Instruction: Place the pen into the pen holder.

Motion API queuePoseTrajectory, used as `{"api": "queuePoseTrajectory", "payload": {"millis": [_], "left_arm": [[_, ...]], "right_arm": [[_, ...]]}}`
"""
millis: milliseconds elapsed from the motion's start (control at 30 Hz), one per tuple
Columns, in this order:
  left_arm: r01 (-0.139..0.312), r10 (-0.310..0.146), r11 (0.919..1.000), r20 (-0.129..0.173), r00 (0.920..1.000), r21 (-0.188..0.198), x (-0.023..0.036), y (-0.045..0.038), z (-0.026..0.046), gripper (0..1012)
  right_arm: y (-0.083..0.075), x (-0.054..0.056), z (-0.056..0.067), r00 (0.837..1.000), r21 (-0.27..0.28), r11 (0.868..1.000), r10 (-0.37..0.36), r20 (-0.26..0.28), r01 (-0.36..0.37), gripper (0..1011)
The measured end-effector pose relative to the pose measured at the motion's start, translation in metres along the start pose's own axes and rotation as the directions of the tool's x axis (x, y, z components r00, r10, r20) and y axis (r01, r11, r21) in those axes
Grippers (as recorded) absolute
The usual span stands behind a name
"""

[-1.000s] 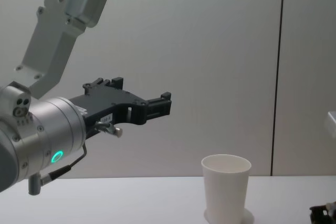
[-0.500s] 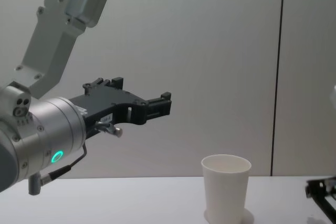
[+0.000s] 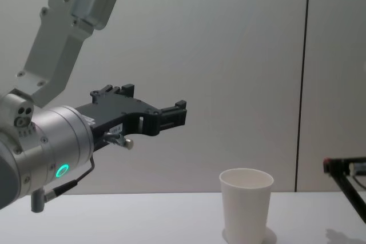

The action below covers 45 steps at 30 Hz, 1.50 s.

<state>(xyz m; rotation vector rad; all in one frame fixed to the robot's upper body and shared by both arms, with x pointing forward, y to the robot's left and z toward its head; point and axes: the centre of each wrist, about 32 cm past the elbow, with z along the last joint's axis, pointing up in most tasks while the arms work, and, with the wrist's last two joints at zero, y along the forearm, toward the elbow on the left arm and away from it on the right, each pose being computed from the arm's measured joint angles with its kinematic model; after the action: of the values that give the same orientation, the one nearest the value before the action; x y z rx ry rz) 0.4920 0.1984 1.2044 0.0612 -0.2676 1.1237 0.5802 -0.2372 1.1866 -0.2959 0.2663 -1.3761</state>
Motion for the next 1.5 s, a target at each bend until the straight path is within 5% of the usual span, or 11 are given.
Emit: {"api": "queuePoseTrajectory", "payload": {"millis": [467,700,900,1300,1500], "left_arm": [[0.0,0.0,1.0,0.0,1.0,0.0,0.0,0.0,0.0,1003],[0.0,0.0,1.0,0.0,1.0,0.0,0.0,0.0,0.0,1003],[0.0,0.0,1.0,0.0,1.0,0.0,0.0,0.0,0.0,1003],[0.0,0.0,1.0,0.0,1.0,0.0,0.0,0.0,0.0,1003],[0.0,0.0,1.0,0.0,1.0,0.0,0.0,0.0,0.0,1003]], "right_arm": [[-0.006,-0.01,0.006,0.998,0.22,0.974,0.046,0.031,-0.052,159],[-0.002,-0.019,0.006,0.996,0.33,0.94,0.076,0.045,-0.086,159],[0.009,-0.03,0.005,0.993,0.428,0.897,0.101,0.053,-0.114,159],[0.036,-0.048,-0.002,0.991,0.528,0.838,0.12,0.065,-0.136,159],[0.049,-0.054,-0.007,0.99,0.554,0.82,0.126,0.07,-0.144,159]]}}
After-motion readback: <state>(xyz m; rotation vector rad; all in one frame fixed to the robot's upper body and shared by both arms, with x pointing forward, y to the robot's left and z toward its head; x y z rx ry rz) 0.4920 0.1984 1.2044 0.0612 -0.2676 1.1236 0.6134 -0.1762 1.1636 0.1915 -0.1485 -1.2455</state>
